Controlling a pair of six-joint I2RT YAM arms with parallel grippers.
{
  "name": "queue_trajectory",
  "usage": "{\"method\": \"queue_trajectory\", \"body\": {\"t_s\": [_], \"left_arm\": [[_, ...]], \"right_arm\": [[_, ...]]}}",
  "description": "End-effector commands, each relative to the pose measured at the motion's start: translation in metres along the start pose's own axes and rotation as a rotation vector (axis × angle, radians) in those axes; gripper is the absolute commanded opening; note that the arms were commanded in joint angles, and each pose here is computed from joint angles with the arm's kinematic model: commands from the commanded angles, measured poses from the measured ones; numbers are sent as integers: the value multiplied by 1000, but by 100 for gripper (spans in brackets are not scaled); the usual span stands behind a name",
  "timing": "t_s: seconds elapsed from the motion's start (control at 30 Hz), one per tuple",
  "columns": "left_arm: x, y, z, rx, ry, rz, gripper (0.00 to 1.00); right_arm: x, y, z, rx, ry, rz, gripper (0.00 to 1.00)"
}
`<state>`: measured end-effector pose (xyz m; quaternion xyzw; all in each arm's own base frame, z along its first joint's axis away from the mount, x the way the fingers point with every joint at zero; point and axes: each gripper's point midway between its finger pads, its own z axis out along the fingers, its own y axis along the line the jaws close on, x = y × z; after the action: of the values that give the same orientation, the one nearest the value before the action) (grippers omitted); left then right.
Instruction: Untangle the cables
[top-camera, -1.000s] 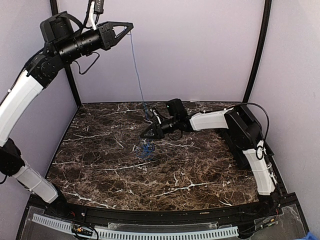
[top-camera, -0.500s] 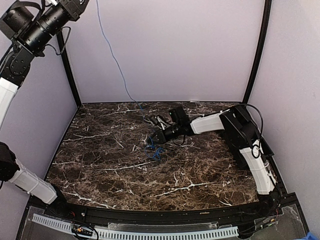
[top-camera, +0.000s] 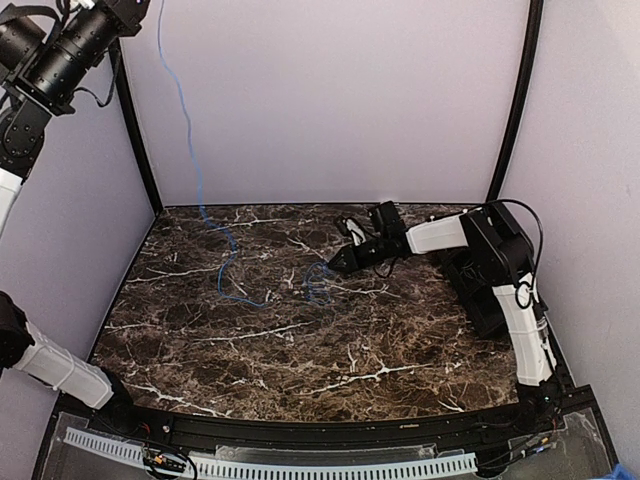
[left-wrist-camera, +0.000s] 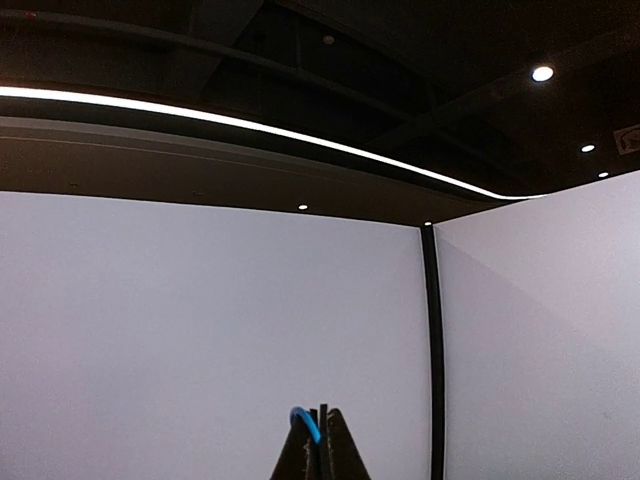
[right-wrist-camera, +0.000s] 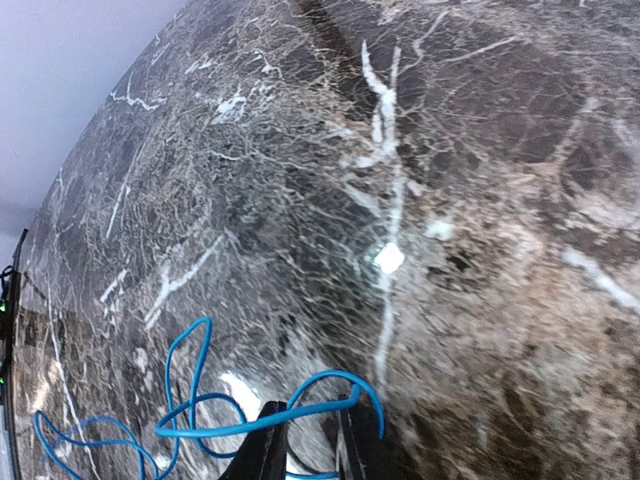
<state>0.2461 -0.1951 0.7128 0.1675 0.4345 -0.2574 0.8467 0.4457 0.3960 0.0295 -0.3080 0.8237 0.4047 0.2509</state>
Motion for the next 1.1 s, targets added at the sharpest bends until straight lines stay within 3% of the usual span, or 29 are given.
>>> {"method": "queue_trajectory", "body": {"t_s": [0.0, 0.1, 0.13, 0.17, 0.2, 0.43, 0.5, 0.7, 1.07], "left_arm": [[-25, 13, -18, -66, -60, 36, 0], [-5, 11, -26, -60, -25, 2, 0], [22, 9, -25, -57, 25, -14, 0], [18, 10, -32, -61, 8, -23, 0], [45, 8, -33, -60, 56, -43, 0], [101, 1, -63, -47, 107, -199, 0], [135, -3, -71, -45, 160, -237, 0], [175, -3, -79, -69, 209, -303, 0], [196, -23, -65, 24, 251, -352, 0]], "right_arm": [[-3, 9, -24, -19, 12, -29, 23], [-21, 35, -47, -100, -3, -99, 29], [-30, 44, -60, -126, -23, -119, 32], [-39, 53, -72, -146, -42, -137, 36], [-48, 61, -85, -162, -57, -151, 40], [-86, 136, -151, -306, -60, -355, 60], [-97, 155, -164, -316, -95, -407, 64], [-112, 180, -158, -227, -130, -521, 69], [-135, 254, -116, -362, -161, -593, 75]]}}
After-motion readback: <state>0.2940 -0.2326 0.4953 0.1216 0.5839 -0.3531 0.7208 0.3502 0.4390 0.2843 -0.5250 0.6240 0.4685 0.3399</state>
